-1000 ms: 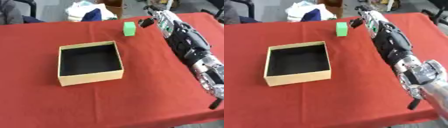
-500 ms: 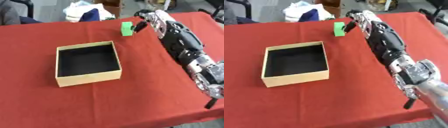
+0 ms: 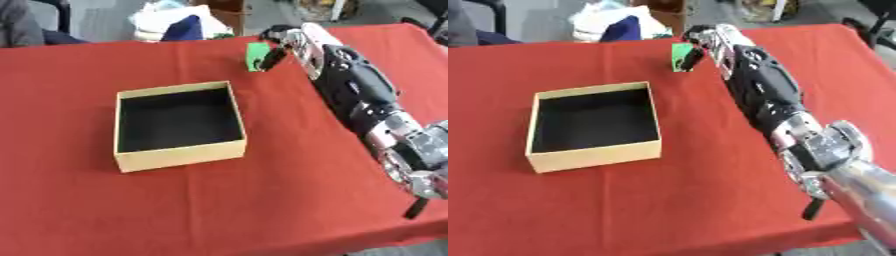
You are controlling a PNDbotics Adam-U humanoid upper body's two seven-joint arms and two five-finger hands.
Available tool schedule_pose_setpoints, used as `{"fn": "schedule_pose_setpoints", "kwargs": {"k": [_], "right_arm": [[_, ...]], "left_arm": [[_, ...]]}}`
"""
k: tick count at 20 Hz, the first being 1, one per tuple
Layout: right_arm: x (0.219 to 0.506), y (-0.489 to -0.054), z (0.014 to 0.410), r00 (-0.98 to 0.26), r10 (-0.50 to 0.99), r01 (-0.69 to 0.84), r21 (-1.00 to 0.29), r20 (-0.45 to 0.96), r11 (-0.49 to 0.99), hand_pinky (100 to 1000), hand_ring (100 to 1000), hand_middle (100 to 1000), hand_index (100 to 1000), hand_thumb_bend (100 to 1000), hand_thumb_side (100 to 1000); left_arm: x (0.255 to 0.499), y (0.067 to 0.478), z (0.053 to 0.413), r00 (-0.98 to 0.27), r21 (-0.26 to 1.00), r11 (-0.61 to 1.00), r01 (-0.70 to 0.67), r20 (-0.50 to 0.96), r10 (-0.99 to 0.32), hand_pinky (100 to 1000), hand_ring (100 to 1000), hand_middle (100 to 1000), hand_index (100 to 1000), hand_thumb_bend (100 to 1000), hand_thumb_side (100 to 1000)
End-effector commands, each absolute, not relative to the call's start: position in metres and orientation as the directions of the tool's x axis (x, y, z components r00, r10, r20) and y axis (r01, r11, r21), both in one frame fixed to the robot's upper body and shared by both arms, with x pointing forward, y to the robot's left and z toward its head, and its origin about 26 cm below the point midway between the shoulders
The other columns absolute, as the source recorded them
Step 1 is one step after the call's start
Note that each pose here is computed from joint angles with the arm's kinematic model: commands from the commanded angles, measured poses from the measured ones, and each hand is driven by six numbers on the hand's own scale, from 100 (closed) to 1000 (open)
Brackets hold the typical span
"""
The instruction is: Pick up objects on the table and place them in the box.
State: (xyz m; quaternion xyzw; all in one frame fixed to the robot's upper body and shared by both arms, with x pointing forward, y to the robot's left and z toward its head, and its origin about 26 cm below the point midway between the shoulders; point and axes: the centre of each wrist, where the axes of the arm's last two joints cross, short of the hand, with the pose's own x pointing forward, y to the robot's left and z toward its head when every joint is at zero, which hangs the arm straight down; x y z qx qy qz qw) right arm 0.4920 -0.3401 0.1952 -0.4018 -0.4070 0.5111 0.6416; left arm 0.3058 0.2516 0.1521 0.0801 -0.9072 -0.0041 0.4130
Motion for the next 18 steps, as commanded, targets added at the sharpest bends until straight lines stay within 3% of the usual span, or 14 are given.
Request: {"fn": "schedule_pose_setpoints", "kwargs": {"k": [1, 8, 18], "right_arm": [[0.492, -0.341, 0.214, 0.138, 0.986, -0.271, -0.953, 0.097, 0.132, 863, 1000, 1000, 1000, 127, 289], [0.492, -0.343, 0.211, 0.153, 0.985, -0.247, -0.962, 0.078, 0.115, 861, 996, 1000, 1000, 100, 101], [0.490, -0.348, 0.202, 0.175, 0.983, -0.202, -0.975, 0.054, 0.090, 843, 963, 910, 1000, 100, 100]], "left_arm": [[0.305, 0.251, 0.161, -0.671, 0.075, 0.988, -0.135, 0.727, -0.147, 609, 692, 610, 742, 100, 480], [0.306, 0.250, 0.162, -0.674, 0.073, 0.988, -0.134, 0.724, -0.145, 610, 695, 610, 742, 100, 482], [0.306, 0.250, 0.162, -0.674, 0.070, 0.989, -0.133, 0.725, -0.142, 610, 699, 610, 741, 100, 484]]}}
